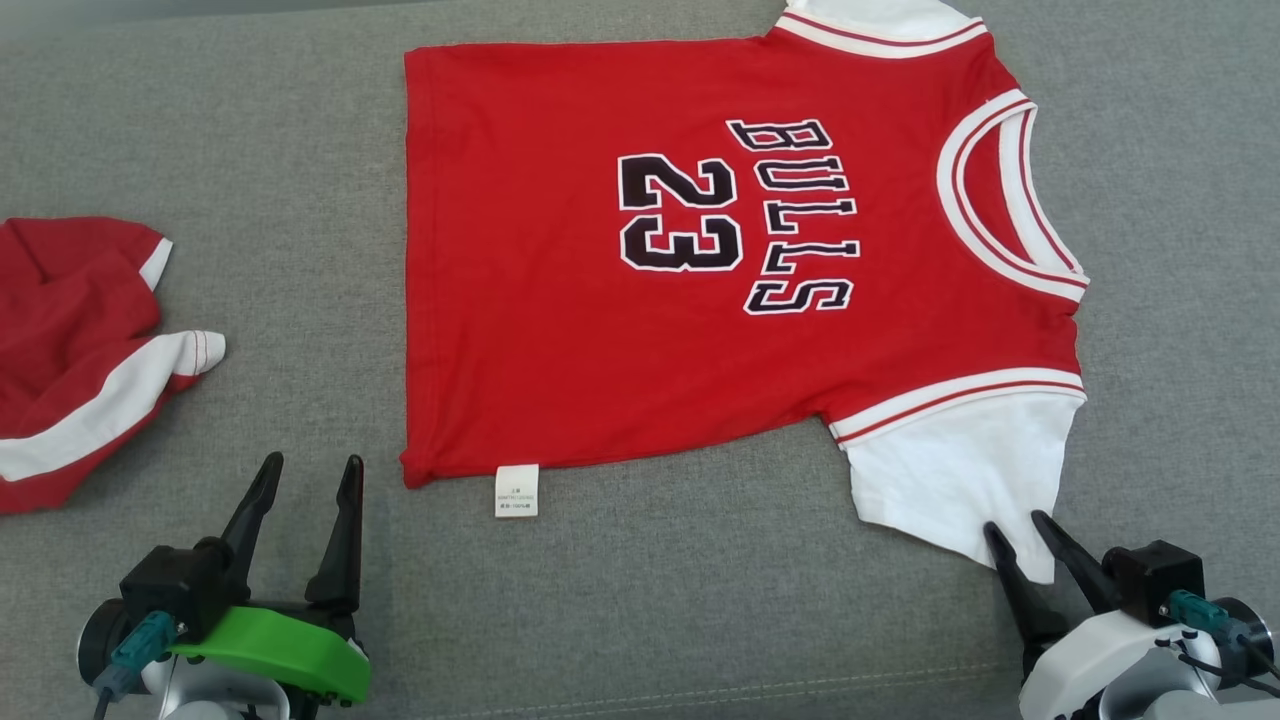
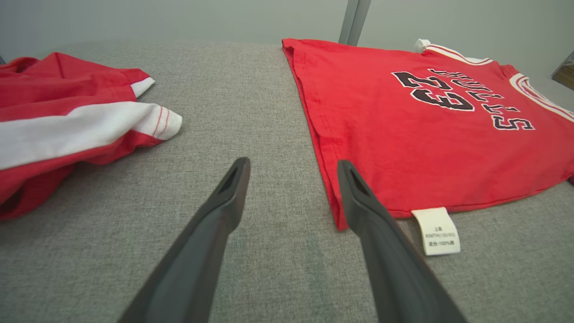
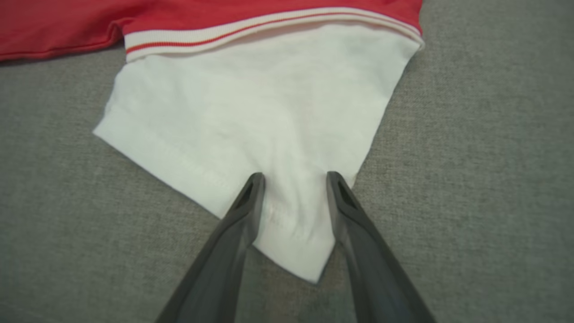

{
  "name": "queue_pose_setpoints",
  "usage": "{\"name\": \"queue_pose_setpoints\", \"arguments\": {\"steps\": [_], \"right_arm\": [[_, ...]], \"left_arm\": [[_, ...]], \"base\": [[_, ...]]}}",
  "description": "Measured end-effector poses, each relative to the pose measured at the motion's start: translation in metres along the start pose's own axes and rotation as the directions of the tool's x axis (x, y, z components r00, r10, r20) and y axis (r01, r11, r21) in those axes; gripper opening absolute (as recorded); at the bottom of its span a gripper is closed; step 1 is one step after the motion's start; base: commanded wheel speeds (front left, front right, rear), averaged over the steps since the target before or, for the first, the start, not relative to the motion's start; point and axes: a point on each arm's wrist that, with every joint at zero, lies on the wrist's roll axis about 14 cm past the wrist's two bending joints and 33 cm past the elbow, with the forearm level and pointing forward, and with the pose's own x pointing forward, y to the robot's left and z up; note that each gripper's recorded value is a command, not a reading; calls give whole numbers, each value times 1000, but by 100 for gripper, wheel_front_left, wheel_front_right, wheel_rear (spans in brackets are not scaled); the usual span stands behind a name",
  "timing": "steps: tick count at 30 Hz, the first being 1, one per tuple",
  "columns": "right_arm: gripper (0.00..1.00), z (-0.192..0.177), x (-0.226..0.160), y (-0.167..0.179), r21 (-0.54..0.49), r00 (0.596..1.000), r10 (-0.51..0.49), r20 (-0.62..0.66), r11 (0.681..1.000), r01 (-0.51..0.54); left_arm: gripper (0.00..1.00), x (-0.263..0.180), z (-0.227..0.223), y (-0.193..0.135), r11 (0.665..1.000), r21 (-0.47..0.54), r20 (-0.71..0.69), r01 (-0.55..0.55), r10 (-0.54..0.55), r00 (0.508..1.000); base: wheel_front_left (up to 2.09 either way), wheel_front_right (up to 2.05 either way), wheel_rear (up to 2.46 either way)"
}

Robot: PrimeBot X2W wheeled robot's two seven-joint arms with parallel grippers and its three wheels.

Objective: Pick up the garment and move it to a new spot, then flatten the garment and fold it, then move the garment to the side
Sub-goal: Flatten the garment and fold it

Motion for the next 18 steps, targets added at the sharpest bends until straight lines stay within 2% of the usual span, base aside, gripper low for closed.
{"name": "queue_pose_setpoints", "arguments": {"steps": [1,2,4,8,10,11,14,18], "right_arm": [[63,-1,0,0,6,1000,3,-3,1000,-3],[62,-2,-1,-1,9,1000,3,-7,1000,-3],[71,-3,-1,-1,14,1000,6,-10,1000,-6],[79,-5,-3,-4,16,1000,10,-18,1000,-10],[76,-7,-4,-4,13,1000,16,-25,1000,-16],[70,-8,-4,-4,12,999,19,-29,1000,-19],[61,-9,-3,-6,12,999,22,-36,1000,-22],[61,-11,-3,-6,29,999,25,-41,999,-24]], "left_arm": [[100,0,-1,0,1000,-1,-2,0,0,1000],[100,0,-2,-1,1000,-2,-6,0,0,1000],[100,0,-5,-1,1000,-2,-14,0,0,1000],[100,2,-5,-2,1000,-3,-15,5,-5,1000],[100,3,-6,-3,1000,-4,-17,6,-6,1000],[100,3,-7,-3,1000,-5,-19,7,-7,1000],[100,5,-9,-4,1000,-8,-26,10,-11,1000],[100,8,-11,-7,1000,-13,-30,22,-23,999]], "base": [[0,0,0],[0,0,0],[0,0,0],[0,0,0],[0,0,0],[0,0,0],[0,0,0],[0,0,0]]}}
